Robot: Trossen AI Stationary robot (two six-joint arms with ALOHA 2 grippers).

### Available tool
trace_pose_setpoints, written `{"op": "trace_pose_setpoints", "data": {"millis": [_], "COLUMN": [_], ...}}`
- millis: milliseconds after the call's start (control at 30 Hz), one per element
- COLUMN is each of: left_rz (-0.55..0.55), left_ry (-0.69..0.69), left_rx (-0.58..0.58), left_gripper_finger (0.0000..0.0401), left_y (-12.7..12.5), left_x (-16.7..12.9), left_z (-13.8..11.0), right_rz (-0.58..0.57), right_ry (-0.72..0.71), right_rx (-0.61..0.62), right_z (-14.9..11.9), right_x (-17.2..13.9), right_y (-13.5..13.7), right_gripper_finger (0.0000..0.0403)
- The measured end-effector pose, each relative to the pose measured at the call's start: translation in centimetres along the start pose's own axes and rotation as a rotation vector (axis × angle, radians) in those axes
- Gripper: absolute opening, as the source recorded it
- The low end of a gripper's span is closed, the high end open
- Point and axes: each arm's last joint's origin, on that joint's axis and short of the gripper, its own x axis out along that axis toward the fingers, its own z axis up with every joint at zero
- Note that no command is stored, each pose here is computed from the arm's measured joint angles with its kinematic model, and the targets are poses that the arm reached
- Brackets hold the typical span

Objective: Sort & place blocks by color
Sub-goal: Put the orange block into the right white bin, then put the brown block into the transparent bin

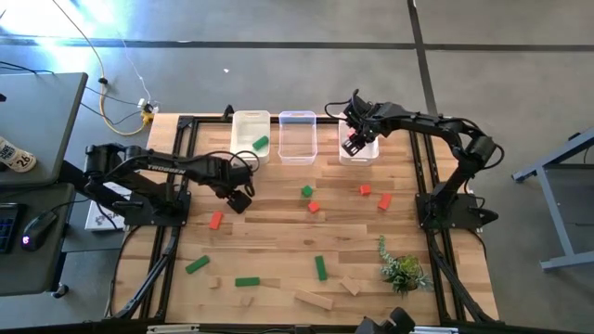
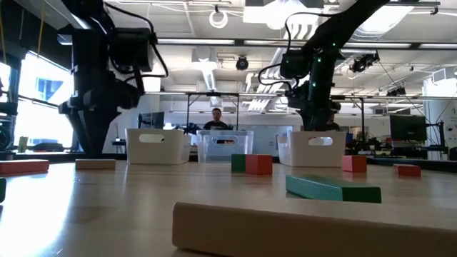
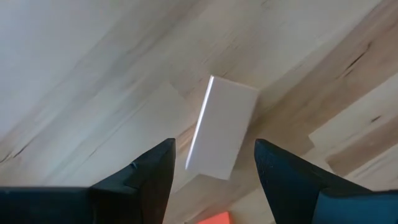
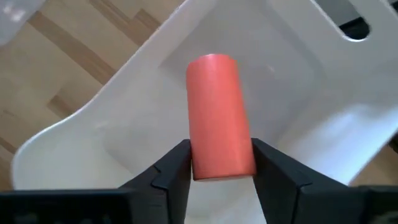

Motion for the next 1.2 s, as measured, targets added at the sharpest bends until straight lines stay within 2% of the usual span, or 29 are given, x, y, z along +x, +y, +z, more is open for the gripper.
{"op": "trace_pose_setpoints", "data": {"millis": [200, 367, 533, 700, 800, 1000, 1200], "left_rz": [0.016, 0.011, 0.038, 0.043, 0.037, 0.013, -0.060], "left_ry": [0.012, 0.001, 0.022, 0.058, 0.061, 0.039, -0.052], "left_rx": [0.012, 0.028, 0.036, 0.093, 0.102, 0.109, 0.121], "left_gripper_finger": [0.0209, 0.0209, 0.0209, 0.0198, 0.0175, 0.0098, 0.0096], "left_y": [0.1, 0.0, 0.0, -0.2, -0.3, -0.2, -0.8], "left_x": [1.0, 1.7, 2.3, 2.9, 3.0, 2.4, 0.5], "left_z": [-0.2, -0.1, -0.2, 0.0, 0.0, -0.1, 0.8], "right_rz": [-0.004, 0.007, 0.029, 0.072, 0.103, 0.108, 0.116], "right_ry": [-0.001, 0.002, 0.011, 0.017, 0.022, 0.005, -0.070], "right_rx": [0.001, 0.018, 0.030, 0.046, 0.066, 0.072, 0.090], "right_z": [0.0, 0.0, -0.1, -0.1, -0.1, -0.2, -0.4], "right_x": [0.0, 0.0, 0.0, 0.0, 0.0, -0.8, -3.2], "right_y": [0.0, 0.0, 0.1, 0.2, 0.3, 0.2, -0.2], "right_gripper_finger": [0.0207, 0.0226, 0.0228, 0.0228, 0.0227, 0.0213, 0.0195]}}
